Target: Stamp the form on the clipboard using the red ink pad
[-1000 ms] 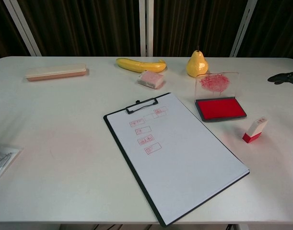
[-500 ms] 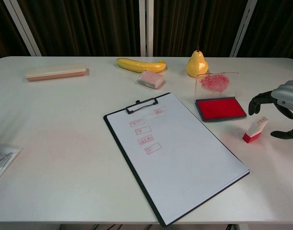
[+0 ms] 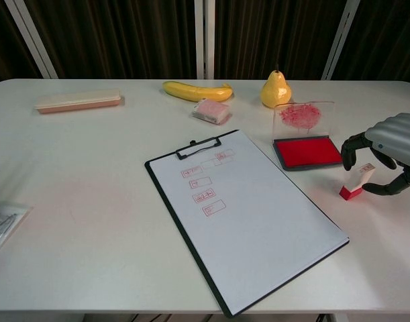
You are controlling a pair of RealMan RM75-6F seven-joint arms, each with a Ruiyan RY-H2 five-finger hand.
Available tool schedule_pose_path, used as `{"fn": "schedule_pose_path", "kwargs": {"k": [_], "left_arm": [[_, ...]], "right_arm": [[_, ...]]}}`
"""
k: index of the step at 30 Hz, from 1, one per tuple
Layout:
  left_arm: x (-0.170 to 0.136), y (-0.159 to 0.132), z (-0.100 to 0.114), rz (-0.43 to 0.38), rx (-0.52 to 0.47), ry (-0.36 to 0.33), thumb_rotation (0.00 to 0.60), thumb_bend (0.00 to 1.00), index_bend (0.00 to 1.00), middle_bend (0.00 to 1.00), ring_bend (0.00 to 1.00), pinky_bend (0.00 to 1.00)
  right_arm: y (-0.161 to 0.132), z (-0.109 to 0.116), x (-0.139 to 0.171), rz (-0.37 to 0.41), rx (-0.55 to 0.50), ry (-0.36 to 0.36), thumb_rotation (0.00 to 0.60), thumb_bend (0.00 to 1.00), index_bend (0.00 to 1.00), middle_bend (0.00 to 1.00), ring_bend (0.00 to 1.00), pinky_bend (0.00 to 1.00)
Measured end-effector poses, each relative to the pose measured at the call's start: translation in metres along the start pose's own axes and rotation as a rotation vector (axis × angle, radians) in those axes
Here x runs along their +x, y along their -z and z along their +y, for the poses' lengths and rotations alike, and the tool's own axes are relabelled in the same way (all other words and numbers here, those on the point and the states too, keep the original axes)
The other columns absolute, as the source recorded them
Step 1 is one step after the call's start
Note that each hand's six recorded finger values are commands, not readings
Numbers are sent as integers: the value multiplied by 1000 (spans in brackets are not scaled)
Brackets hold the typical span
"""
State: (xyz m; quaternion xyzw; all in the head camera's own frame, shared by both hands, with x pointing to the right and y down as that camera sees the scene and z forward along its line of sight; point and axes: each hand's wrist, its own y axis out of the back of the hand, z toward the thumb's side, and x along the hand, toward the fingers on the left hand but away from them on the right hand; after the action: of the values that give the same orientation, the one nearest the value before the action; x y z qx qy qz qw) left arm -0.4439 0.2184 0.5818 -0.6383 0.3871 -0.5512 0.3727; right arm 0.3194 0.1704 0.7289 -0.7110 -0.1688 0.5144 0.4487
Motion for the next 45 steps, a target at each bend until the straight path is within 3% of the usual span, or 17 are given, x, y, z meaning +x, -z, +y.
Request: {"fn": "schedule_pose_path", "kwargs": {"k": [9,18,33,45], "left_arm": [[0,2,-1,4,-3,2,198,61,108,82,88,176],[0,4,-2,9,-4,9,200,62,108,82,87,178],[0,6,-4,13,-13,18,236,64,108,81,87,182],[-2,11,-2,22,-16,14,234,64,107,81,88,183]], "right_arm": [[-1,-2,-2,-6,11,-7,600,229,522,409,684,877],[-1,-2,-4,-16,19,-11,600,312,587,428,720,877],[0,0,-6,-14,17,-9,600,363,649,524,721,877],[7,38,-32,-20,-11,22,600,387,661,552,726,878]]}}
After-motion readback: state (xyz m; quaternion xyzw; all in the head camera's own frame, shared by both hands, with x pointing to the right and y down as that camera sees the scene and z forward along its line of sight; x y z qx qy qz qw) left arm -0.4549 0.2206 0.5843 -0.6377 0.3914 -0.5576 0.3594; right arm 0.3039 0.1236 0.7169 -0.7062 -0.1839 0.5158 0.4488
